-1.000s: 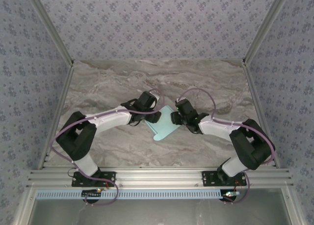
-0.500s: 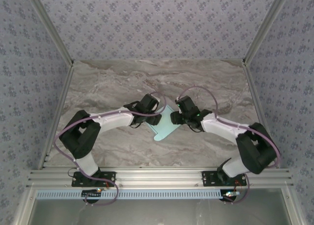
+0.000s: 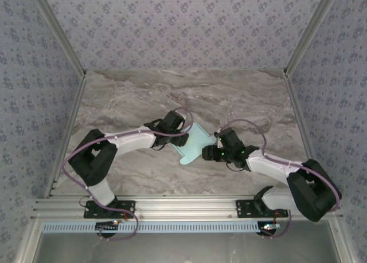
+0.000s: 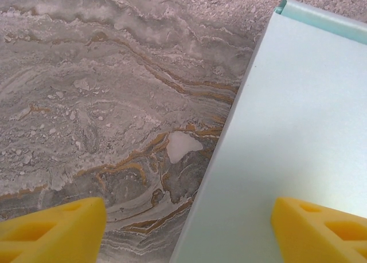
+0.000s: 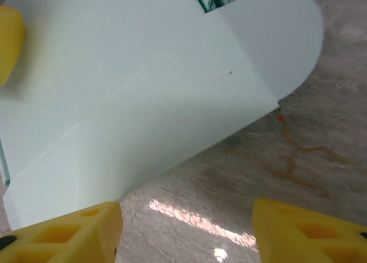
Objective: Fold the paper box
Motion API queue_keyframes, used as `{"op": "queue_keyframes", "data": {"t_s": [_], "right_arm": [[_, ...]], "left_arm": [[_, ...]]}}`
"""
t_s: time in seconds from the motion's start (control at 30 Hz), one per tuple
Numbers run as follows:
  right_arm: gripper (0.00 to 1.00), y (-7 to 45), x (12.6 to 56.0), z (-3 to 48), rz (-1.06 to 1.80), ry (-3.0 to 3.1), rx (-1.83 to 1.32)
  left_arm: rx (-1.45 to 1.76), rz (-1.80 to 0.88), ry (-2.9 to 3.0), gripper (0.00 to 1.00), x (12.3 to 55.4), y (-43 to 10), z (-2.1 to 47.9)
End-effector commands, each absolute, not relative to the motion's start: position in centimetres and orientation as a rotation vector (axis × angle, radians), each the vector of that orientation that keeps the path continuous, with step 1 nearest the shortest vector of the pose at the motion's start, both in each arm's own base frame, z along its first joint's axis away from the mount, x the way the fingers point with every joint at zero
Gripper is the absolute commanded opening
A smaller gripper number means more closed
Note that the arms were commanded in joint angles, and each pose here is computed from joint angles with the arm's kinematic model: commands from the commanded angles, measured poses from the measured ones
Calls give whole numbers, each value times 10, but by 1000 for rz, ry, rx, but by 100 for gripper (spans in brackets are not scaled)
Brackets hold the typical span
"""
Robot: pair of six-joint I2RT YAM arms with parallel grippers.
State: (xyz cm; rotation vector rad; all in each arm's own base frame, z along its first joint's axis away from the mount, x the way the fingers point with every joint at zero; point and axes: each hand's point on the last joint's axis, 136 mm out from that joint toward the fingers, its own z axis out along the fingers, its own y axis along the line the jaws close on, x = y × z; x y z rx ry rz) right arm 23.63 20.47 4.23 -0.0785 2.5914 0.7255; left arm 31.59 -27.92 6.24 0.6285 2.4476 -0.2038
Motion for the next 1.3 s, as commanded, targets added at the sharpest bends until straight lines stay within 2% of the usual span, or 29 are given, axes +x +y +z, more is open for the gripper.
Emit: {"op": "queue_keyframes", "data": {"t_s": [0.0,0.33,0.57,0.73,0.9,1.07,1.17,1.27], "right_arm": [[63,225,253,57,907,2495,6],[54,213,281,51,882,2481,47],[47,207,308,54,872,2477,22],[49,208,312,60,890,2485,-4],[55,208,298,61,931,2490,-5],[57,214,290,62,1025,2454,-6],[51,216,289,62,1071,2447,33],[39,217,288,61,1096,2436,51]], "left_arm": [[687,-181,2572,77,290,-267,39],[693,-252,2627,77,279,-270,38],[658,-401,2652,77,272,-276,42],[619,-439,2661,77,275,-274,41],[582,-483,2680,70,275,-273,36],[525,-553,2695,61,273,-277,33],[471,-592,2704,55,272,-278,29],[404,-648,2698,50,274,-279,30]]}}
